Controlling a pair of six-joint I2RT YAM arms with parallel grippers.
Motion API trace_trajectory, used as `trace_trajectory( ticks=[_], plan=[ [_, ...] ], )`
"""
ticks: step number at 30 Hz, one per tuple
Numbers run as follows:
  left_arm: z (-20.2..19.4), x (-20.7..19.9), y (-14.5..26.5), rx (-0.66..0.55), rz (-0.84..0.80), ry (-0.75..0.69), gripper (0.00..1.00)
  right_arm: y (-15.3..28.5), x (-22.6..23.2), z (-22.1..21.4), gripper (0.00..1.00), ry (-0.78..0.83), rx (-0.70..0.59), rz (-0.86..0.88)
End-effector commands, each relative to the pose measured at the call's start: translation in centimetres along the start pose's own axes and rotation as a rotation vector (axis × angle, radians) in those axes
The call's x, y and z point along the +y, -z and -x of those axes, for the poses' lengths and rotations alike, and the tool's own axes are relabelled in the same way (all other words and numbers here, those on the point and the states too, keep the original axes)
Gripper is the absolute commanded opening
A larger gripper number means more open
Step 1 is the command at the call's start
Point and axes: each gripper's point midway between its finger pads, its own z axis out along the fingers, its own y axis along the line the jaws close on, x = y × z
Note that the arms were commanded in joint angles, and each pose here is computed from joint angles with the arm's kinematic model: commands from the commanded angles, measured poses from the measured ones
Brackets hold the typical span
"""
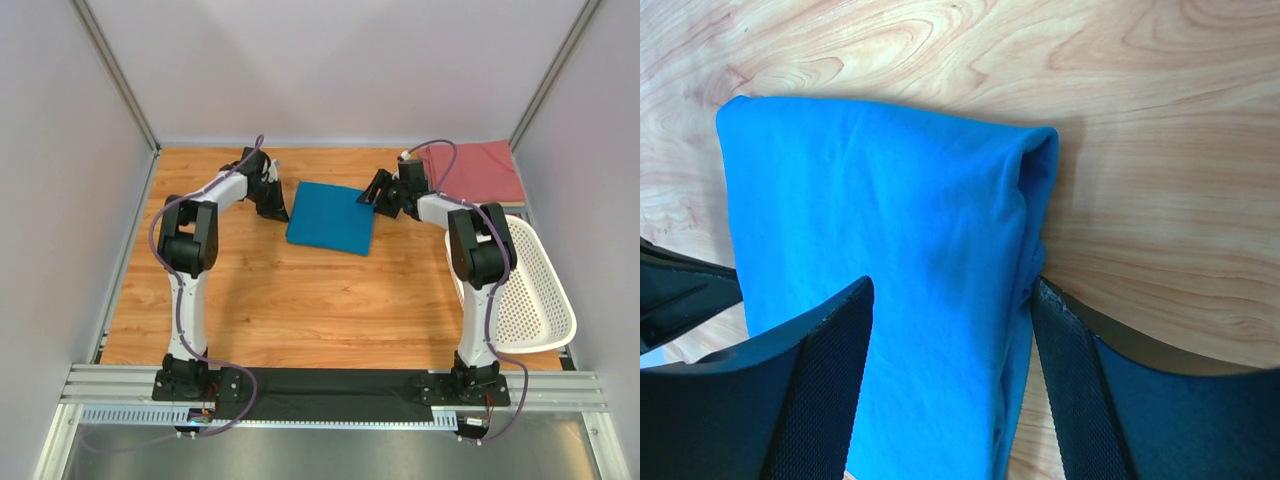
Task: Fold and stack the t-shirts
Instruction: Neatly place the folded tshirt to the corner
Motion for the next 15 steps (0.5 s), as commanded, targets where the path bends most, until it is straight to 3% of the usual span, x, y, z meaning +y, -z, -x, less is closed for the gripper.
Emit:
trace_trajectory(
  ticks=[1,8,13,15],
  plan=[
    [-1.6,0.4,0.7,0.032,0.043,0.012,0.18,-0.1,-4.2,-5.3,0.66,-0.029,0.137,-0.144],
    [-3.0,0.8,3.1,0.059,0.122,0.078,0.18,-0.4,-4.4,-6.0,0.63,-0.024,0.148,-0.142],
    [-3.6,0.2,8.2,0.027,0.199,0.099,0.19,-0.8,-4.0,-6.2,0.59,-0.010,0.155,-0.128],
    [-3.7,-1.0,11.1,-0.004,0.184,0.078,0.19,-1.0,-4.3,-6.2,0.54,-0.003,0.152,-0.136]
  ],
)
